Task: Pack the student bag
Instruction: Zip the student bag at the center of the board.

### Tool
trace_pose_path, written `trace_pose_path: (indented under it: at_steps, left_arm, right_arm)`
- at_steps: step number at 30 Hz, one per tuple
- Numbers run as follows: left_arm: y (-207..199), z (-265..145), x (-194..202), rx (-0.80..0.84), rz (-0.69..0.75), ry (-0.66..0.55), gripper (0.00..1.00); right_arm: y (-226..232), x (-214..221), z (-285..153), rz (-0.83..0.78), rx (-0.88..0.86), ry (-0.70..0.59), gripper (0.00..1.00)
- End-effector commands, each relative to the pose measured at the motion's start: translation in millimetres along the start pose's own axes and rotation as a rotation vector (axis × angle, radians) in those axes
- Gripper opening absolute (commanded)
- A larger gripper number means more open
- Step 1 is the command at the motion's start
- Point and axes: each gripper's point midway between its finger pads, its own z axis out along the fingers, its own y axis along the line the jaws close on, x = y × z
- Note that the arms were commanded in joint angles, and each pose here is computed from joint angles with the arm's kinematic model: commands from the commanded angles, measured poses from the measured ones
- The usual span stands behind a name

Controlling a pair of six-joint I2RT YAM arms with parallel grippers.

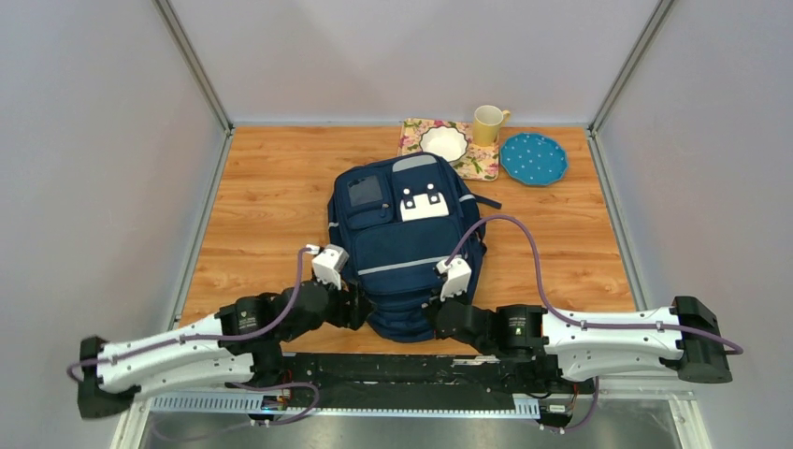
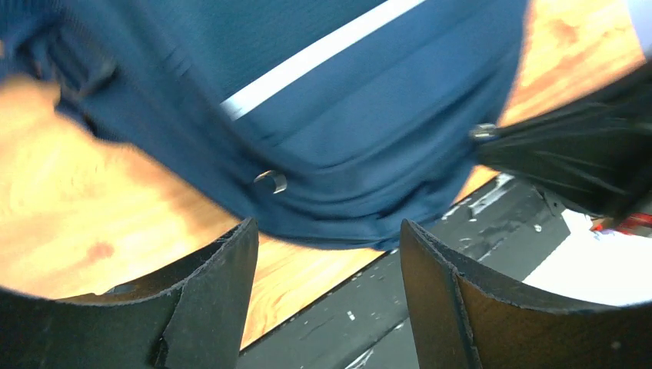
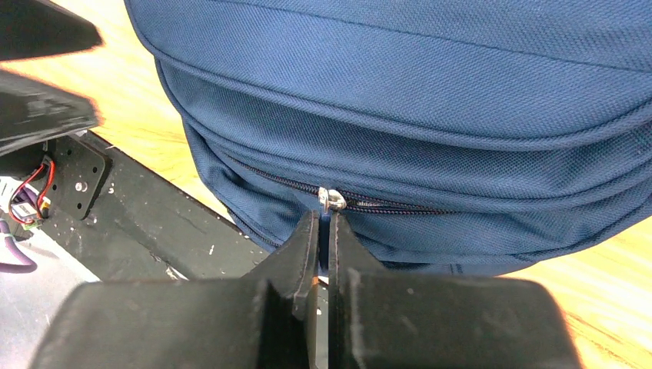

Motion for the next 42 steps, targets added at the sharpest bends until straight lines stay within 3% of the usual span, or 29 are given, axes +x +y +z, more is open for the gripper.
trace_pose_path:
  at_steps: [1,3,4,5,6,7,8,10,11,13,18,24,33,36,39,40,42]
  left_arm:
    - [-29.8,-14.5,-50.8,-0.147,0.260,-0.220,0.74]
    - [-47.3,-16.8,-56.9,-0.189,0.254,-0.238,0.75]
    - [-36.2,-16.6,-42.1,-0.272,0.314,-0.185,0.77]
    - [-39.3,-21.9,-52.3,-0.299,0.171,-0.250,0.83]
    - [-35.0,-23.8,-49.5,-0.313,0.129,-0.262,0.86]
    - [-41.0,-25.2,-50.6,-0.267,0.042,-0.291,0.90]
    - [-32.2,-16.1,-34.9,-0.252,0.049,-0.279,0.92]
    - [-50.4,-15.0,-41.3,-0.100,-0.090,-0.339,0.92]
    - [-33.6,-5.8,-24.4,-0.104,-0.090,-0.342,0.92]
    - [-37.5,-11.5,-32.2,-0.005,-0.222,-0.397,0.93]
    - [-21.8,-8.6,-20.7,0.010,-0.255,-0.405,0.92]
    - [-31.4,1.3,-14.5,-0.002,-0.299,-0.381,0.92]
    - [-28.0,10.9,-2.2,0.047,-0.407,-0.390,0.68]
    - [-26.3,14.3,0.9,0.017,-0.384,-0.370,0.67]
    - [-33.4,16.3,1.6,0.004,-0.354,-0.342,0.82]
    - [-34.4,16.1,-1.3,-0.001,-0.367,-0.350,0.94]
    - [-31.3,19.9,-3.0,-0.009,-0.390,-0.353,0.95]
  right_arm:
    - [25.6,-29.0,-4.3,0.082,-0.071,-0.072,0.00]
    - [25.7,-29.8,-4.7,0.085,-0.071,-0.074,0.00]
    - [25.7,-29.5,-5.1,0.091,-0.072,-0.071,0.00]
    - [25.7,-30.4,-5.7,0.102,-0.070,-0.076,0.00]
    - [26.3,-31.5,-6.8,0.120,-0.075,-0.077,0.00]
    - [26.8,-30.2,-6.9,0.129,-0.083,-0.075,0.00]
    - [29.4,-28.2,-6.8,0.148,-0.096,-0.067,0.00]
    - [33.0,-26.8,-5.7,0.166,-0.116,-0.066,0.00]
    - [34.4,-26.4,-5.7,0.165,-0.122,-0.063,0.00]
    - [32.4,-24.8,-4.2,0.154,-0.113,-0.060,0.00]
    - [27.9,-24.2,-3.9,0.140,-0.097,-0.066,0.00]
    - [29.3,-30.2,-5.2,0.143,-0.096,-0.081,0.00]
    - [34.9,-33.2,-8.2,0.154,-0.118,-0.077,0.00]
    - [36.2,-33.4,-8.2,0.150,-0.122,-0.075,0.00]
    - [38.3,-34.0,-8.3,0.144,-0.128,-0.073,0.00]
    - [38.8,-34.1,-8.3,0.143,-0.129,-0.071,0.00]
    - [40.1,-34.0,-8.3,0.142,-0.130,-0.069,0.00]
